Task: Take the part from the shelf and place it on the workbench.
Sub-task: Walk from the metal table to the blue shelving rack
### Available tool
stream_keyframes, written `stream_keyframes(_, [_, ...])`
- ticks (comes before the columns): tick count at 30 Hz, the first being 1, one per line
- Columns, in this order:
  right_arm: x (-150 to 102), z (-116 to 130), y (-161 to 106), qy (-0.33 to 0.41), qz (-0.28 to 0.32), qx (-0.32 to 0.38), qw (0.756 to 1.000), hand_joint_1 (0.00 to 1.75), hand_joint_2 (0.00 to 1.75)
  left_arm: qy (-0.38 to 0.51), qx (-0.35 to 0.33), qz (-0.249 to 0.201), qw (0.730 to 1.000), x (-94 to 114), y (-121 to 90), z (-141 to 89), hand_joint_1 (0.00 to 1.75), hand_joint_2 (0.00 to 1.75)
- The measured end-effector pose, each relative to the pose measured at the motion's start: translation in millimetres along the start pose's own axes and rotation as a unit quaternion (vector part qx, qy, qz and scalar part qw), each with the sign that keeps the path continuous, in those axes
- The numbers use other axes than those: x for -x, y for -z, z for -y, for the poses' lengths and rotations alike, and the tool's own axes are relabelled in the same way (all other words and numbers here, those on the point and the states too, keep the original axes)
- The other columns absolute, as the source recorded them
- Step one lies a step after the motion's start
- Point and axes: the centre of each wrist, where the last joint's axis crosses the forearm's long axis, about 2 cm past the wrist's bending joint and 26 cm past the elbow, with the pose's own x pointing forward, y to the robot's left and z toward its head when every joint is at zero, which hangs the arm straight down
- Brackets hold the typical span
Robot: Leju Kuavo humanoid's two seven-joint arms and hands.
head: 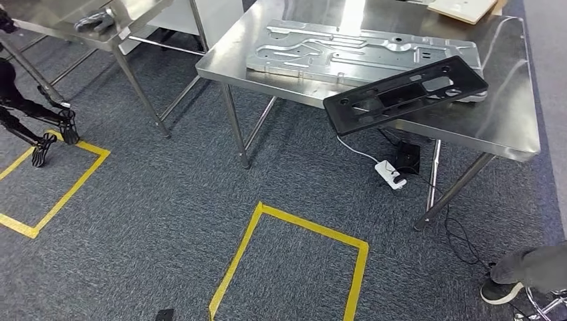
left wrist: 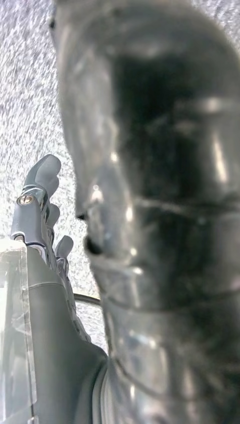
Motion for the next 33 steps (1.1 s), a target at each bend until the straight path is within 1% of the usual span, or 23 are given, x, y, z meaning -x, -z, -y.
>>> stream_keyframes(7, [-1.6,-0.5,0.1,-0.032,-0.006,-0.015,0.999,0.0,0.0,-0.003,0.012,0.013,1.0,-2.1,0.3,0.6,0.0,0.0])
stream_keyframes(10, [-1.6,2.7,0.8,-0.029,-0.017,-0.006,0.999,0.0,0.0,0.004,0.02,0.005,1.0,2.5,-0.3,0.7,0.0,0.0])
stream_keyframes(14, [4.1,3.8,1.0,-0.019,-0.035,0.001,0.999,0.0,0.0,0.014,0.03,-0.001,0.999,-0.6,-0.2,1.9,0.0,0.0])
stream_keyframes(17, [7.8,6.0,1.4,-0.016,-0.04,0.005,0.999,0.0,0.0,0.023,0.037,-0.005,0.999,1.1,-0.4,2.1,0.0,0.0])
stream_keyframes(19, [9.4,8.5,2.0,-0.015,-0.044,0.01,0.999,0.0,0.0,0.029,0.042,0.004,0.999,1.5,-0.5,2.4,0.0,0.0])
stream_keyframes(25, [9.9,10.7,2.4,-0.012,-0.049,0.021,0.999,0.0,0.0,0.049,0.072,0.054,0.995,1.9,-1.0,4.4,0.0,0.0])
stream_keyframes(28, [10.5,10.4,2.3,-0.011,-0.053,0.021,0.998,0.0,0.0,0.062,0.089,0.075,0.991,-6.7,-0.9,8.0,0.0,0.0])
stream_keyframes(30, [10.6,10.3,2.3,-0.011,-0.055,0.02,0.998,0.0,0.0,0.068,0.094,0.082,0.99,-11.7,-0.9,10.2,0.0,0.0])
stream_keyframes(33, [9.6,10.5,2.4,-0.011,-0.055,0.02,0.998,0.0,0.0,0.074,0.096,0.085,0.989,-13.5,-0.8,10.6,0.0,0.0])
